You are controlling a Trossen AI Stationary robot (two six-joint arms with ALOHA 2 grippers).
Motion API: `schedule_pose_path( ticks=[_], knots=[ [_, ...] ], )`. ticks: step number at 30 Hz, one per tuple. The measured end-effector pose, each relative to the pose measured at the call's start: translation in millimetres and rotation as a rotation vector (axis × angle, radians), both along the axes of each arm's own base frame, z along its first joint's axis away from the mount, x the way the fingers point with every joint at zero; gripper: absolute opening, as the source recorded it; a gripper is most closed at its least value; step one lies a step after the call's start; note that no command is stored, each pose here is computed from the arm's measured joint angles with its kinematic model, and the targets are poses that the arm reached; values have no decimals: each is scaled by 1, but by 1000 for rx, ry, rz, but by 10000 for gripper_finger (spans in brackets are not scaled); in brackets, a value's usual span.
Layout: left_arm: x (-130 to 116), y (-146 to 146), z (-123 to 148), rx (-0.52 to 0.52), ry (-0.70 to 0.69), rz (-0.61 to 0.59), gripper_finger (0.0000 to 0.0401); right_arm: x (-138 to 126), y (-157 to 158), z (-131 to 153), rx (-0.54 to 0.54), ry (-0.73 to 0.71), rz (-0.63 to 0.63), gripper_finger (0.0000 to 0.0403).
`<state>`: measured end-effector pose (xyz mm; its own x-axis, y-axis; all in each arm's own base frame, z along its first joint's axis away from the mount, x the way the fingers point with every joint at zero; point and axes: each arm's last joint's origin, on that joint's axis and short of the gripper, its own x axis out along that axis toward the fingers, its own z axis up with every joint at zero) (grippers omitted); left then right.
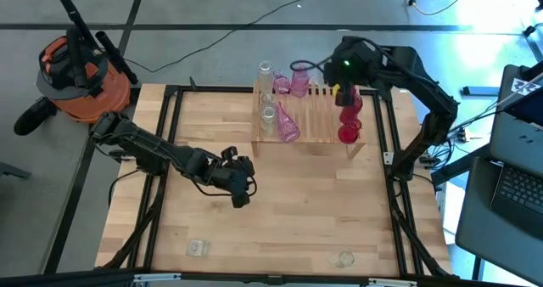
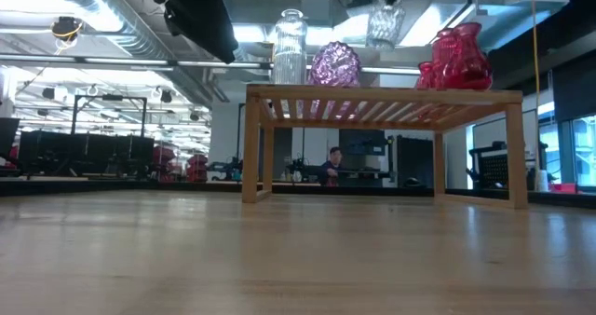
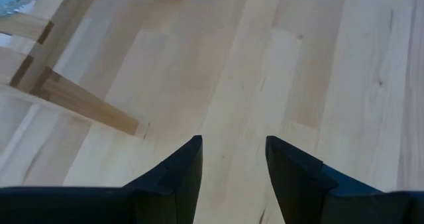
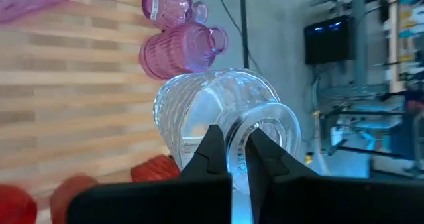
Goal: Sort vases onto shelf
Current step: Put the transparent vase on the shelf
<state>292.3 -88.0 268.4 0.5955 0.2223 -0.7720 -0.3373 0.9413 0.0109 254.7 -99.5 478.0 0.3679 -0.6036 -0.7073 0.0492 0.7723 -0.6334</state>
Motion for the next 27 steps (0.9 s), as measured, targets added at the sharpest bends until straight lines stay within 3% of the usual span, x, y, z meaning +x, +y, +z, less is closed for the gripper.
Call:
schedule_pose_path(
  ticks=[14,27],
  knots=[
    [0,0,0,9,-2,5,158,21,-40,-59,79,78,-105,0],
    [0,0,0,7,-3,8,158,22,-64,-83,177,26,-164,0]
  ],
)
